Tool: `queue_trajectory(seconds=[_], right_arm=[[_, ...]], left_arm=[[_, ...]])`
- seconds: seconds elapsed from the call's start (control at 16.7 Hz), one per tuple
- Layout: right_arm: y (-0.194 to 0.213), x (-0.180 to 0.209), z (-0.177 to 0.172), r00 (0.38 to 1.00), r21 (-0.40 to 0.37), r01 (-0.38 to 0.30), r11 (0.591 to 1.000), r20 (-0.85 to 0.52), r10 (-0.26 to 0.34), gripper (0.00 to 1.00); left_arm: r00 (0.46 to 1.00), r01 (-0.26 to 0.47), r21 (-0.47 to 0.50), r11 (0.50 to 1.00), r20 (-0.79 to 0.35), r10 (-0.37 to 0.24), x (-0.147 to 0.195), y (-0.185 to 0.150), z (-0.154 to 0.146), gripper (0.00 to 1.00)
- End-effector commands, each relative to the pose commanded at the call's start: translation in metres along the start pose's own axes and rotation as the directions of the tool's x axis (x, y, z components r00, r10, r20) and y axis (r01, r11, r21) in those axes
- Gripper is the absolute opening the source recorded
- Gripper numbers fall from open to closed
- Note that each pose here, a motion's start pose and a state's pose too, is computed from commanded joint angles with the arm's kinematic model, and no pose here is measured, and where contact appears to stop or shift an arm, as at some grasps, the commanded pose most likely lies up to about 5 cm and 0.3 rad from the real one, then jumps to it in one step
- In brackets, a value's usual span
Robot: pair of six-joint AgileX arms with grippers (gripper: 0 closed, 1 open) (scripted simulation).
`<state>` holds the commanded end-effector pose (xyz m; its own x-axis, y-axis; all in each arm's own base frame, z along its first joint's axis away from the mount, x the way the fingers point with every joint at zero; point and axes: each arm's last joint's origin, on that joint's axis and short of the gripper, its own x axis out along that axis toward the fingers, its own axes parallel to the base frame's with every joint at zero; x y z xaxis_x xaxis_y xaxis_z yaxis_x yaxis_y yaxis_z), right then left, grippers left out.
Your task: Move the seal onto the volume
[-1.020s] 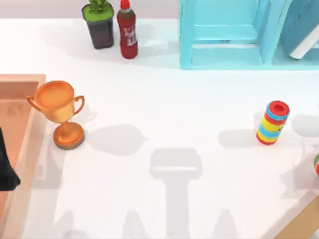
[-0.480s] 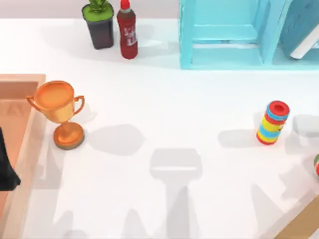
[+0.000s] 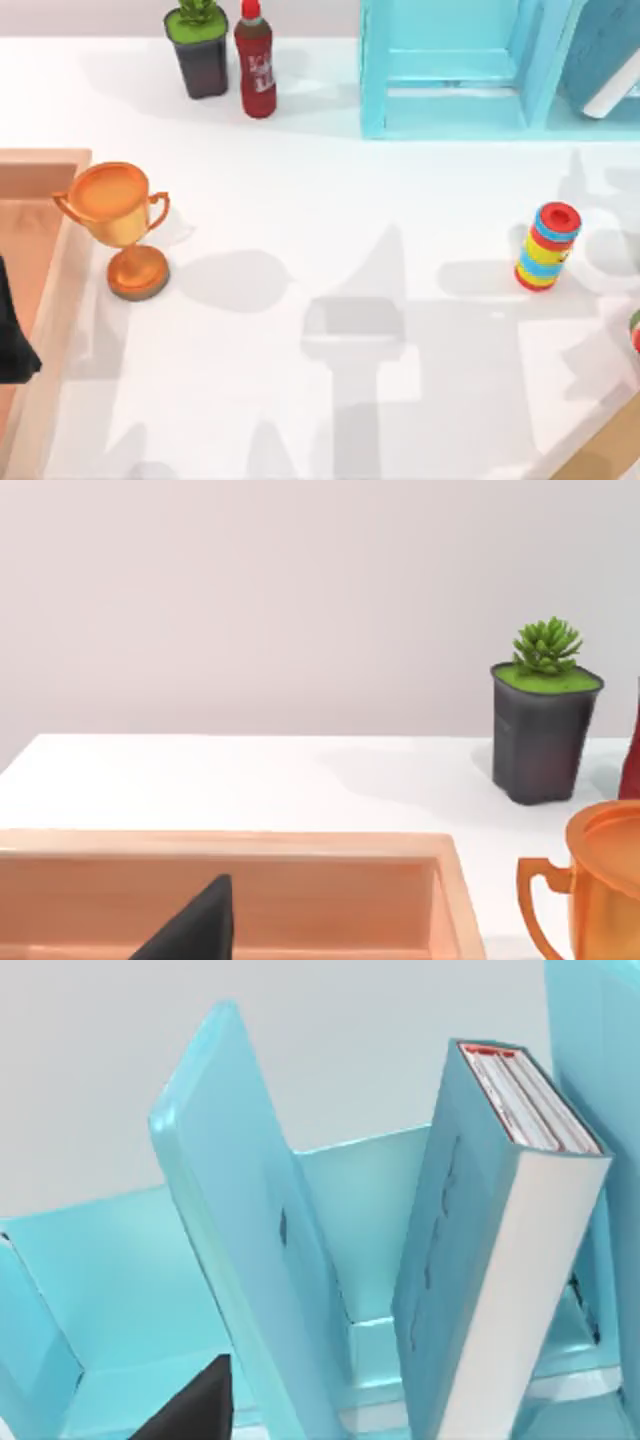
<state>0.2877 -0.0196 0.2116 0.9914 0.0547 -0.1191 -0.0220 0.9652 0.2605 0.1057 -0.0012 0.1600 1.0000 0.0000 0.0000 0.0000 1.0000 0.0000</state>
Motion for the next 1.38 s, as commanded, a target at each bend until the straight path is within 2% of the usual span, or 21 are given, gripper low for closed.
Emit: queue_trajectory(seconds=[0.3,0.6,1.02,1.38], right_arm=[[-0.028,0.073,-0.046,0.998,0.088,0.002,0.996,-0.067,0.004,1.00],[-0.044,0.101,-0.078,0.996,0.132,0.003,0.991,-0.094,0.009,1.00],[-0.044,0.104,-0.078,0.995,0.132,0.002,0.991,-0.098,0.011,1.00],[-0.047,0.147,-0.067,0.996,0.130,0.003,0.991,-0.093,0.010,1.00]], left_arm=[[1.000,0.000,0.000,1.000,0.000,0.000,0.000,0.000,0.000,1.00],[1.000,0.000,0.000,1.000,0.000,0.000,0.000,0.000,0.000,1.00],[1.000,0.000,0.000,1.000,0.000,0.000,0.000,0.000,0.000,1.00],[1.000,0.000,0.000,1.000,0.000,0.000,0.000,0.000,0.000,1.00]])
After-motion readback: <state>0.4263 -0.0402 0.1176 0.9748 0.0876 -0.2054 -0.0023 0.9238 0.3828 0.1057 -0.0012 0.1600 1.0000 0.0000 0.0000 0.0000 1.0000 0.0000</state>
